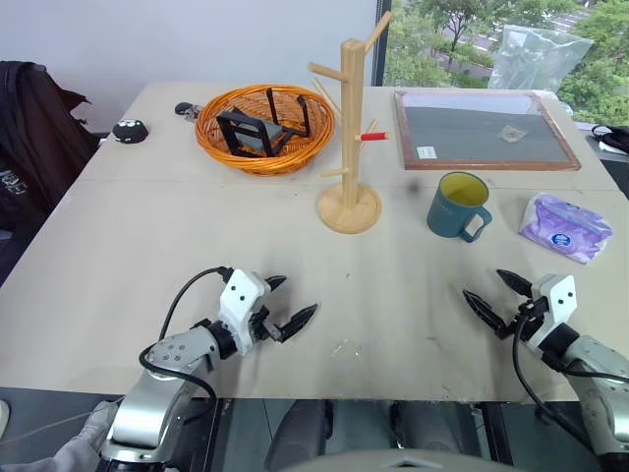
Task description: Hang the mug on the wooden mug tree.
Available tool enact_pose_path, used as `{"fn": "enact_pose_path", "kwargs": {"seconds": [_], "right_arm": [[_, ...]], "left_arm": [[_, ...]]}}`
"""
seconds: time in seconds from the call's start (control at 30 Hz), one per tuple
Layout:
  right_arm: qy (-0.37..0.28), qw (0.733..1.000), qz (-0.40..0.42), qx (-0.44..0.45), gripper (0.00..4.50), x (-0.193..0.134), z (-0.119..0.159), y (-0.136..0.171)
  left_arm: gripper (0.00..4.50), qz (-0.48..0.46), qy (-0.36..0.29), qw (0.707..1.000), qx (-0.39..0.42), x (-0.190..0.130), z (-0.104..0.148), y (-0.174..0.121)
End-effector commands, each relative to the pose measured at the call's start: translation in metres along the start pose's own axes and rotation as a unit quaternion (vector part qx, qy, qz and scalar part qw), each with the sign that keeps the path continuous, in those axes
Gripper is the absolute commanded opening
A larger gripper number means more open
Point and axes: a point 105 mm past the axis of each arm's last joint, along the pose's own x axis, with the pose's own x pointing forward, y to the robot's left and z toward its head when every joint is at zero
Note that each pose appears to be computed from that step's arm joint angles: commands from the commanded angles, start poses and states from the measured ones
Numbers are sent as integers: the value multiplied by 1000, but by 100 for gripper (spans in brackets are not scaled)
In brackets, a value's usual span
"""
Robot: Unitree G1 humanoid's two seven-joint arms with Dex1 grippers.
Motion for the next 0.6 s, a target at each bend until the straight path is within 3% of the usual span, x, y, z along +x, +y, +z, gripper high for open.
{"fn": "enact_pose_path", "kwargs": {"seconds": [0.03,0.37,0.6], "right_arm": [[-30,997,-67,-16,450,11,23,-9],[-24,982,-187,1,450,48,44,-18],[-42,971,-234,9,450,63,52,-22]], "left_arm": [[448,-22,-25,999,35,4,21,0],[448,-146,-48,984,92,25,78,-11],[448,-190,-37,975,110,25,96,-19]]}}
